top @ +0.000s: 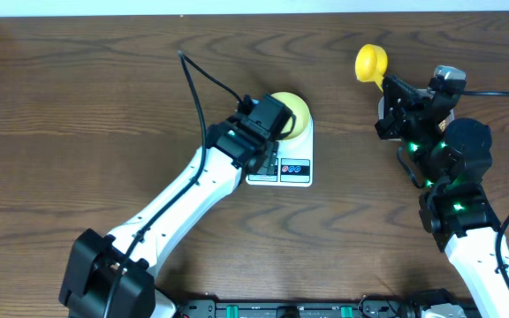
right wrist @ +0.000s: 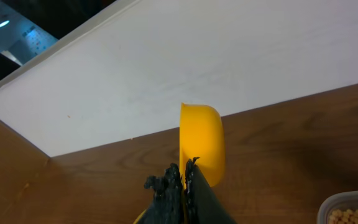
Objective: Scoop item into bowl and weigh 50g on scale
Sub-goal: 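Move the left gripper down over the scale's button panel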
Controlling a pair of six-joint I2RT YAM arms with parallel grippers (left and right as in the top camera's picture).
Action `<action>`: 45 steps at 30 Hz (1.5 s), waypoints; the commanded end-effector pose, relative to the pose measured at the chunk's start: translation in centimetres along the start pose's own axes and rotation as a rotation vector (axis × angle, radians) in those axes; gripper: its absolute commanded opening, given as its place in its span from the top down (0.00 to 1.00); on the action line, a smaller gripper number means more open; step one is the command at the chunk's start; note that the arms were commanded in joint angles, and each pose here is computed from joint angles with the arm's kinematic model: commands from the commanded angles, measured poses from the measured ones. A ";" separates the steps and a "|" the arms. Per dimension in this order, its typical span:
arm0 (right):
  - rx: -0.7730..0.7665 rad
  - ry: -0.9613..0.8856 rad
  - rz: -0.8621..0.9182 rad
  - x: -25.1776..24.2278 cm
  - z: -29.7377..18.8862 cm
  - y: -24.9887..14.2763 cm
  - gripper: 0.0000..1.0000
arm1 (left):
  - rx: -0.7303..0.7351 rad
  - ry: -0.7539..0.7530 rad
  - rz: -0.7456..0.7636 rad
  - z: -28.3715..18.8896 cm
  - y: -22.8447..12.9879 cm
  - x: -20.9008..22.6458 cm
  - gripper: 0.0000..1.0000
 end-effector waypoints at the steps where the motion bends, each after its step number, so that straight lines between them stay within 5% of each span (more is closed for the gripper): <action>1: -0.034 -0.003 0.011 0.1 -0.3 1.5 0.99 | -0.020 -0.038 -0.029 -0.7 0.2 -0.6 0.12; 45: 0.002 -0.029 0.014 -0.4 -0.2 0.7 0.99 | -0.042 -0.067 0.108 5.8 -3.7 -4.6 0.12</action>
Point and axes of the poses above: each gripper's point midway between its finger pads, its own z axis out along the fingers, its own x axis along the line the jaws close on, y = z × x, the point moved 3 cm from there along -z, back along the fingers, and after that the axes turned 6 degrees about -z, right-handed, at the moved point
